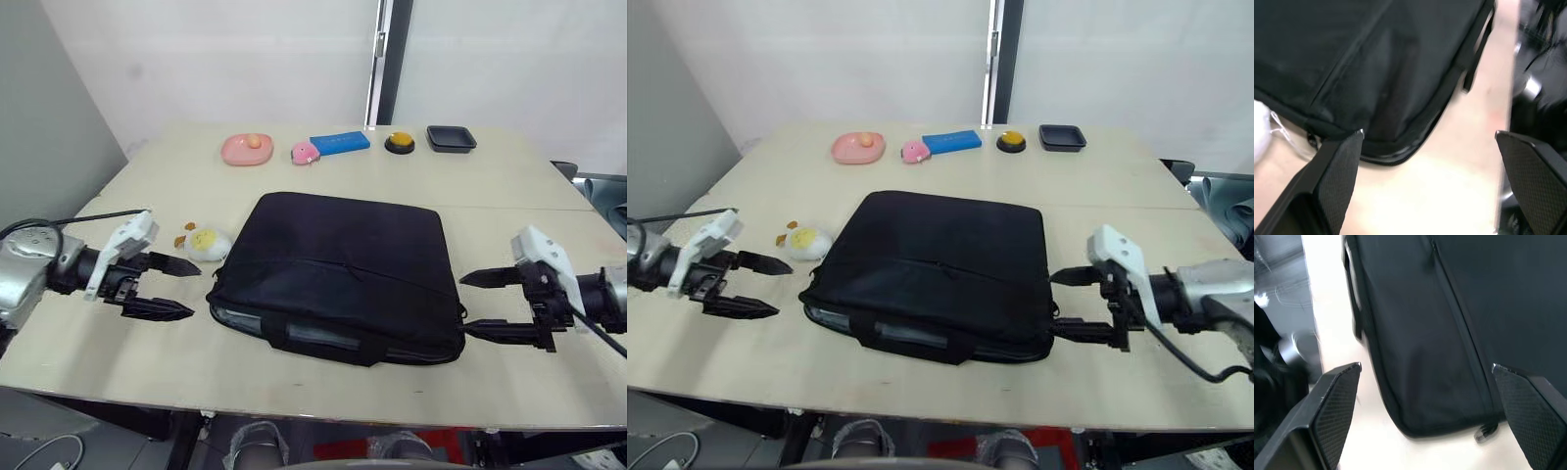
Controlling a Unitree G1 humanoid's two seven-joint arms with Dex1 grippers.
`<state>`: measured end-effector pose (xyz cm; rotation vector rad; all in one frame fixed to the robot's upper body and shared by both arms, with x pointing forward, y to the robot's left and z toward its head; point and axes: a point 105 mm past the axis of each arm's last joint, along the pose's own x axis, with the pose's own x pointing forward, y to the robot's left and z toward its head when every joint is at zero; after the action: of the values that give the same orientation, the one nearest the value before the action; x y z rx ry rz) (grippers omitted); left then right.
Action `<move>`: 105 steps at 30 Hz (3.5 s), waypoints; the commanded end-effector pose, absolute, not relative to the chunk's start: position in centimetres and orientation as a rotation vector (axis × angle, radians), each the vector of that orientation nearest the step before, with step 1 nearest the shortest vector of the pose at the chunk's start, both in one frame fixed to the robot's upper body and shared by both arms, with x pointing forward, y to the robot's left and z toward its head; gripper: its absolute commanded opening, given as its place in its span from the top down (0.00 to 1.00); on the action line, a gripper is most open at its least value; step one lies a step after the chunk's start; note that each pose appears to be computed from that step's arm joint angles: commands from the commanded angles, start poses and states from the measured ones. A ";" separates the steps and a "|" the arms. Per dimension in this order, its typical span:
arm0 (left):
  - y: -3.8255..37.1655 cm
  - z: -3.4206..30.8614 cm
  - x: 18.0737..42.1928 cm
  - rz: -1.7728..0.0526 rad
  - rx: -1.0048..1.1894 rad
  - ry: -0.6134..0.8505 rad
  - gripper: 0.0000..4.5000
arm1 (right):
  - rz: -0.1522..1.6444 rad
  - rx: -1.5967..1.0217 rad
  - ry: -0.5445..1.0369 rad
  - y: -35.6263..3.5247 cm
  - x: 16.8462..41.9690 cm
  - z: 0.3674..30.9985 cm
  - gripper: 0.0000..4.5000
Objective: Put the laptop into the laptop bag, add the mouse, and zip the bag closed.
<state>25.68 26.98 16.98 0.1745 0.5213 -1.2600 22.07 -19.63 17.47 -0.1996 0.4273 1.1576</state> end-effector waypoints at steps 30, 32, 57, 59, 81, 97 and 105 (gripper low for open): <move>24.9 18.3 18.1 -1.247 0.023 0.310 0.00 | 1.208 0.131 0.623 -11.6 18.2 8.9 0.00; 24.7 18.3 18.2 -1.254 0.026 0.305 0.00 | 1.195 0.139 0.599 -11.5 18.6 9.2 0.00; 23.0 17.3 21.6 -1.330 0.014 0.288 0.00 | 1.309 0.362 0.452 -8.2 17.5 14.2 0.00; 22.9 17.3 21.7 -1.331 0.010 0.284 0.00 | 1.313 0.385 0.416 -8.3 17.8 15.2 0.00; 22.7 17.9 22.5 -1.321 0.014 0.264 0.00 | 1.272 0.274 0.414 -7.7 22.4 15.8 0.00; 22.5 18.0 22.9 -1.305 0.014 0.247 0.00 | 1.203 0.046 0.438 -7.2 25.1 13.2 0.09; 23.3 17.9 22.8 -1.276 0.010 0.260 0.00 | 1.271 0.104 0.312 -6.4 26.1 14.6 0.64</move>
<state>22.96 22.75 16.99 -0.0155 0.2813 -1.2832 25.90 -6.54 13.37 0.1087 0.3777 1.2409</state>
